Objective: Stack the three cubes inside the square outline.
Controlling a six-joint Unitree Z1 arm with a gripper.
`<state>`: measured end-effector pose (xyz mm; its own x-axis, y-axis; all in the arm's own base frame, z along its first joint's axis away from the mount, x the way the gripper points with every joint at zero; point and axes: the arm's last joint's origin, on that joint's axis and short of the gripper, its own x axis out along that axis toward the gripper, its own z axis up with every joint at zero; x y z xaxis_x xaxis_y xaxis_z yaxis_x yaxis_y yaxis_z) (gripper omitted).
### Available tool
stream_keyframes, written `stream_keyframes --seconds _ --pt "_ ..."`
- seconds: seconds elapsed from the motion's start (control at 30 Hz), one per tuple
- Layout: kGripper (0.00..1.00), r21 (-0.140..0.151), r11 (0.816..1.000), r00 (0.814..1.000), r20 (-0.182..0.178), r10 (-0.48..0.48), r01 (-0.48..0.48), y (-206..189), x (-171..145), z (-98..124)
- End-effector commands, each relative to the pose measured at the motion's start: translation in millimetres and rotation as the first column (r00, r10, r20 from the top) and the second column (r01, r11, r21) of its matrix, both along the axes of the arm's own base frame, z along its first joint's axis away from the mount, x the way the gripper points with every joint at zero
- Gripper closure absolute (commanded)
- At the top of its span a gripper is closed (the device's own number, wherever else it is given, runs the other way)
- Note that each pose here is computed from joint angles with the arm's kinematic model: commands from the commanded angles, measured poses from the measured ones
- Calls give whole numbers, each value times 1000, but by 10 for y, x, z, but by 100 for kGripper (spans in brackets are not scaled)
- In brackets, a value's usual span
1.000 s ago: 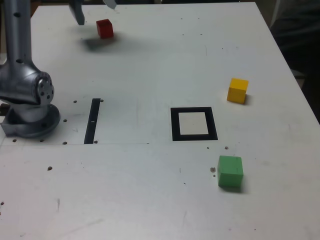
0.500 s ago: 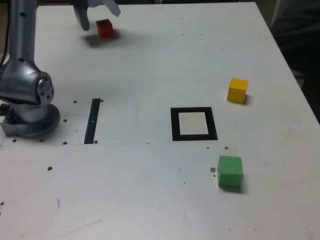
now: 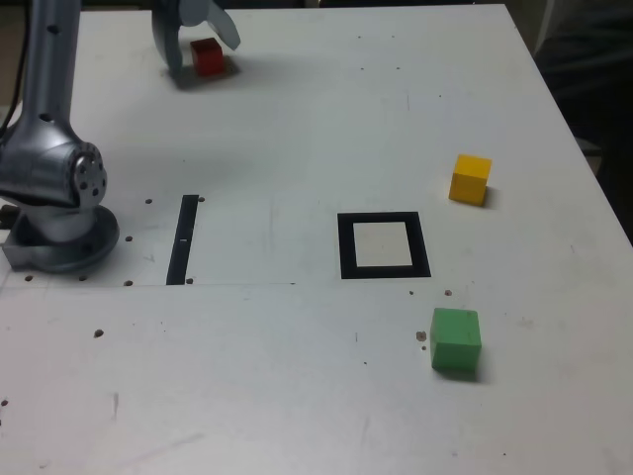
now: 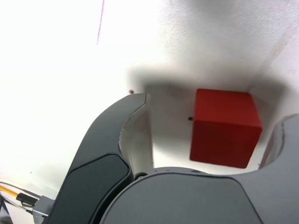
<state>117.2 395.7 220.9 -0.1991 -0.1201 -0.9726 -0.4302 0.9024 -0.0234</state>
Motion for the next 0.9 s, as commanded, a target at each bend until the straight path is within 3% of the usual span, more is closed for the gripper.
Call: stream_keyframes --seconds 0.0,0.43,0.87 --pt "19 1 1000 1000 -2 -3 3 12 12 6" --pt "65 -4 1000 1000 -13 9 -9 35 35 11" --pt "69 -7 1000 1000 -13 5 -5 44 57 -3"
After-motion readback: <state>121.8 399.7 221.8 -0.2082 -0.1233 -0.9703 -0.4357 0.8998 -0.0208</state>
